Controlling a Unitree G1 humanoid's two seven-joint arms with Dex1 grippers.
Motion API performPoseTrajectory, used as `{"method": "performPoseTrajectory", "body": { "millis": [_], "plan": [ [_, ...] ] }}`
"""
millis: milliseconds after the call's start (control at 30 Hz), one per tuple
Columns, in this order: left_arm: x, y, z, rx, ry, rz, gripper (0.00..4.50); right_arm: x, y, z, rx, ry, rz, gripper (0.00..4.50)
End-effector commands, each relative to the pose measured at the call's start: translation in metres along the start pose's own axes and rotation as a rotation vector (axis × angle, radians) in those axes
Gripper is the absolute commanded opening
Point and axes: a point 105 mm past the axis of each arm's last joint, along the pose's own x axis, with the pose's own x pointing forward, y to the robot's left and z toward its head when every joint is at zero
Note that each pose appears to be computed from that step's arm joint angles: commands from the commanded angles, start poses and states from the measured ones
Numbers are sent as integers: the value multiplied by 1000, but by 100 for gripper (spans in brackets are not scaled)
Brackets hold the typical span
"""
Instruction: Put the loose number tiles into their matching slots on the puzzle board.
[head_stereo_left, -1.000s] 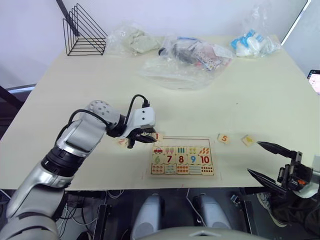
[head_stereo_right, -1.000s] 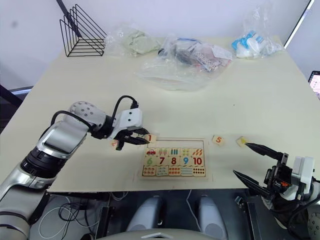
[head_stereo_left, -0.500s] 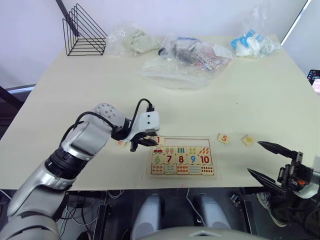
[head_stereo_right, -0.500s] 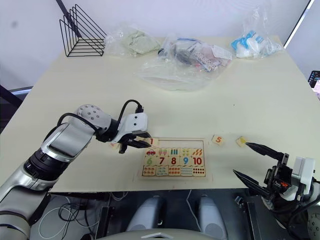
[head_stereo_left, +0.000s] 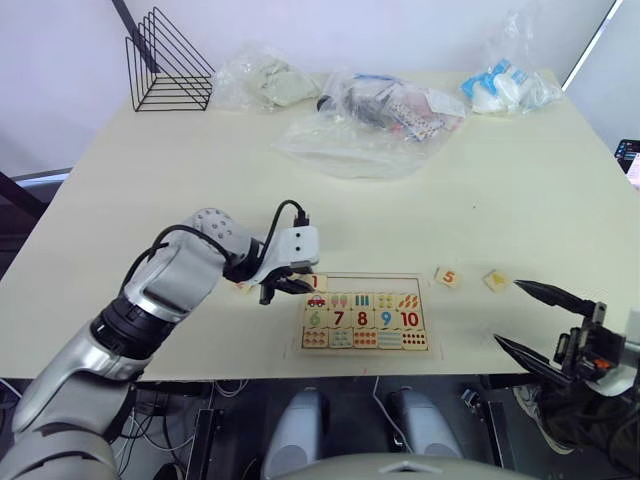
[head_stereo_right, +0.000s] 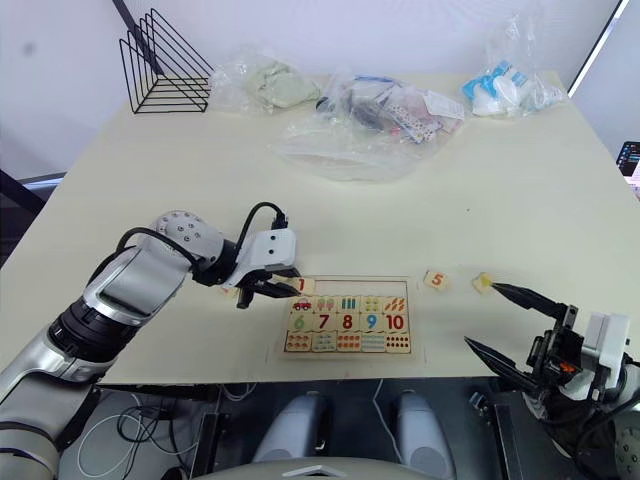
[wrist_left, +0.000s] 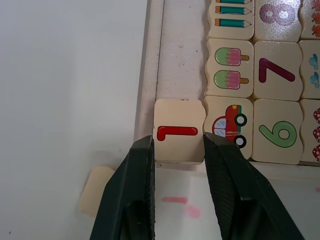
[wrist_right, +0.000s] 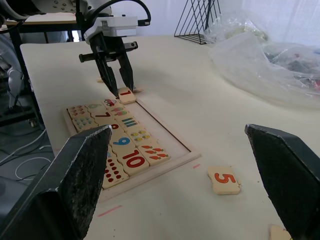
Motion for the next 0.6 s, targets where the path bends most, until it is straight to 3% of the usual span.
{"method": "performPoseTrajectory", "body": {
  "millis": [33,567,600],
  "plan": [
    [-2,-3,12,59,-18,-2,94,3,2,7,-30,-15,11,450],
    [-3,0,10,48,-14,6,94,7,1,11,-37,-12,12,450],
    [-3,0,10,48,-13,5,144,7,1,11,-38,-12,12,450]
  ]
}}
